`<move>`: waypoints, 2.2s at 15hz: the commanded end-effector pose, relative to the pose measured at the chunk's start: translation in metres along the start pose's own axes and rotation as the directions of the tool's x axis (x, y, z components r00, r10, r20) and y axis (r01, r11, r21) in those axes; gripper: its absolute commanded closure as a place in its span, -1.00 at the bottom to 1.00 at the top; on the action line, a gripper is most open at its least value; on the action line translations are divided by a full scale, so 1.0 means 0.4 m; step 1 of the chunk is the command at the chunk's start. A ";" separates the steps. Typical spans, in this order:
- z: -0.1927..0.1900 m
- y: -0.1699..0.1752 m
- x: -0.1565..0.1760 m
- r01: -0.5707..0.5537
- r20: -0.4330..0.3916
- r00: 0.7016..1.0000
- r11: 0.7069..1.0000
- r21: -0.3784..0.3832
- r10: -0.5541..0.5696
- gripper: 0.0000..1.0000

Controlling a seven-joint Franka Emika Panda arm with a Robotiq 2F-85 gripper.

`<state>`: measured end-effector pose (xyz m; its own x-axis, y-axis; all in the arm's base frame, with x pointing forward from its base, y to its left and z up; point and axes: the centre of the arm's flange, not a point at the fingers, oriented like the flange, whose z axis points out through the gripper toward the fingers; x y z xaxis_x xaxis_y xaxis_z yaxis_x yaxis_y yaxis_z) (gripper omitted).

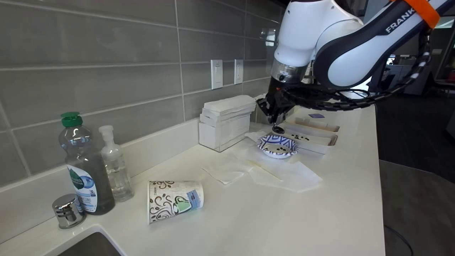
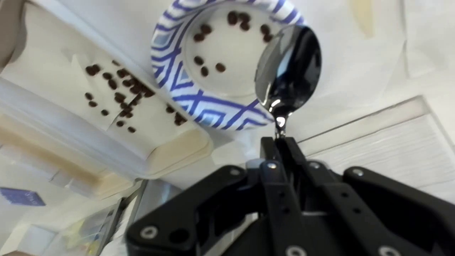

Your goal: Place some of the pack's contents into the paper plate using the spoon

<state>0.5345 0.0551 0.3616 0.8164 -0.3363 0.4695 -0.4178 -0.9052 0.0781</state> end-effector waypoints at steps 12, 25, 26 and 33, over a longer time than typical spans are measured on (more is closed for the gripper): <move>0.098 -0.159 -0.129 0.150 0.134 0.975 0.971 0.187 -0.177 0.96; 0.216 -0.230 -0.172 0.152 0.173 0.968 0.971 0.184 -0.184 0.96; 0.214 -0.232 -0.170 0.148 0.174 0.968 0.972 0.181 -0.180 0.96; 0.198 -0.232 -0.165 0.141 0.185 0.968 0.978 0.157 -0.169 -0.09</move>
<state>0.5491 0.1349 0.2543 0.9348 -0.2002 0.2934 -0.2084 -0.9780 -0.0033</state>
